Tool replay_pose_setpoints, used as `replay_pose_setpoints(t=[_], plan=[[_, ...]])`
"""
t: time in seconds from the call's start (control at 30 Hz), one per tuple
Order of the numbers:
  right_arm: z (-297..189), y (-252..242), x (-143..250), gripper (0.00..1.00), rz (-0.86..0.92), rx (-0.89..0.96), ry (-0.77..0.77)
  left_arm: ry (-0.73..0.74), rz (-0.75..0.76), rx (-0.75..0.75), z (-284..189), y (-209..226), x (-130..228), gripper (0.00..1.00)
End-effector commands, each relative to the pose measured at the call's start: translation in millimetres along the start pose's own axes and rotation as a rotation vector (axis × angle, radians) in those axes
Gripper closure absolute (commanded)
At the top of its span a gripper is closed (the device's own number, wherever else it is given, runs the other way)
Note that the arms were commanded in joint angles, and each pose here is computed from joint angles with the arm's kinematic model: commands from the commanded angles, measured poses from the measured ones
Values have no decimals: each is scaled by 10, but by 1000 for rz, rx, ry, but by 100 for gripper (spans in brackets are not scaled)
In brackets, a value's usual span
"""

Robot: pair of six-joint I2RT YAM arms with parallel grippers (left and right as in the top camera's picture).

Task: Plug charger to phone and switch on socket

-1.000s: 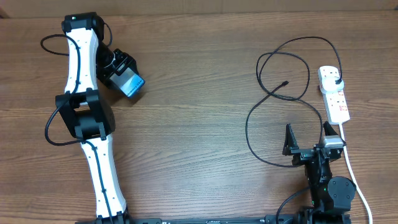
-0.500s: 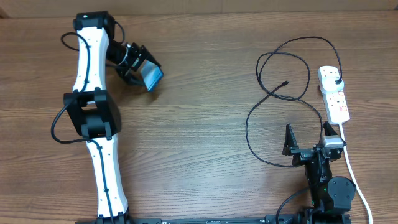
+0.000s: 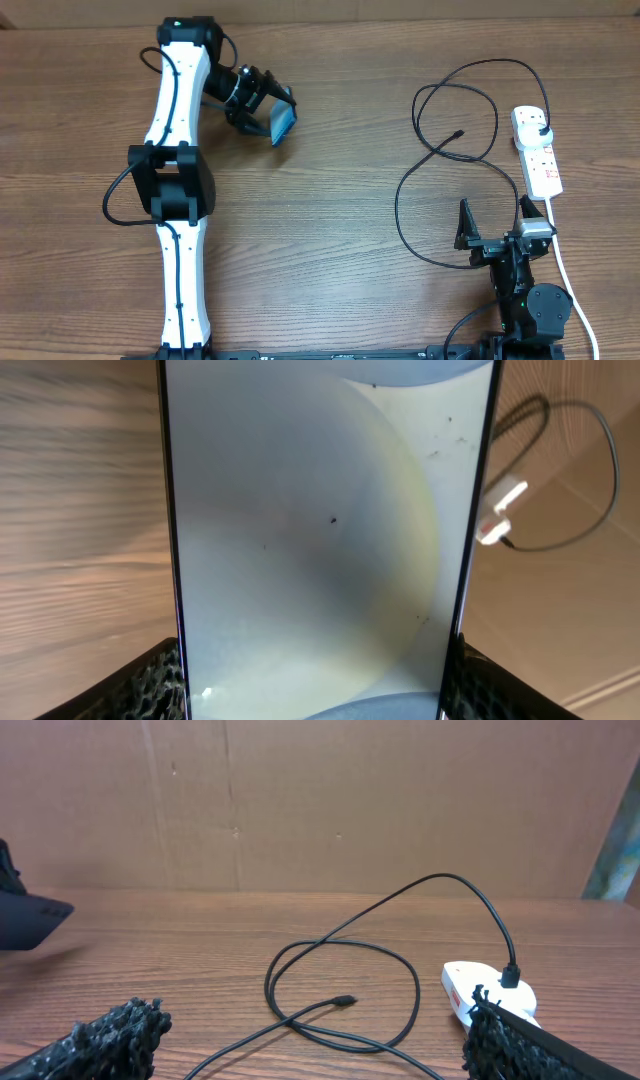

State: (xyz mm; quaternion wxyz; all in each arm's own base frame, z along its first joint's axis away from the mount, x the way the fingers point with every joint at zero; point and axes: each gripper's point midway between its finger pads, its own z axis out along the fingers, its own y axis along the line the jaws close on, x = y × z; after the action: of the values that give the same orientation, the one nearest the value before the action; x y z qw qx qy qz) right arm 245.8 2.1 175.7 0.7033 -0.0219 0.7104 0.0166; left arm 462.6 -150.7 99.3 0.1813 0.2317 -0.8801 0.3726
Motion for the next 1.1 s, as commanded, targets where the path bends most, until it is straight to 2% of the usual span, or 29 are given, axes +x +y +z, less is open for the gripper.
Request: replay_pose_setpoints(t=[0.0, 0.27, 0.33, 0.5, 0.73, 0.9, 1.07], plan=[[2, 4, 24, 0, 2, -3, -2, 48, 79, 99, 15, -291, 174, 50], [1, 8, -5, 0, 1, -6, -13, 97, 106, 123, 154, -439, 332, 50], [-1, 90, -6, 0, 1, -53, -14, 112, 112, 132, 190, -481, 379, 49], [-123, 641, -20, 0, -3, -383, -21, 122, 121, 124, 247, -507, 425, 50], [-673, 1363, -6, 0, -5, -917, -18, 171, 124, 186, 273, -644, 542, 50], [-858, 1487, -4, 0, -6, -1047, -19, 214, 131, 233, 303, -757, 651, 50], [-871, 1494, -4, 0, -7, -1056, -19, 238, 144, 242, 364, -816, 736, 50]])
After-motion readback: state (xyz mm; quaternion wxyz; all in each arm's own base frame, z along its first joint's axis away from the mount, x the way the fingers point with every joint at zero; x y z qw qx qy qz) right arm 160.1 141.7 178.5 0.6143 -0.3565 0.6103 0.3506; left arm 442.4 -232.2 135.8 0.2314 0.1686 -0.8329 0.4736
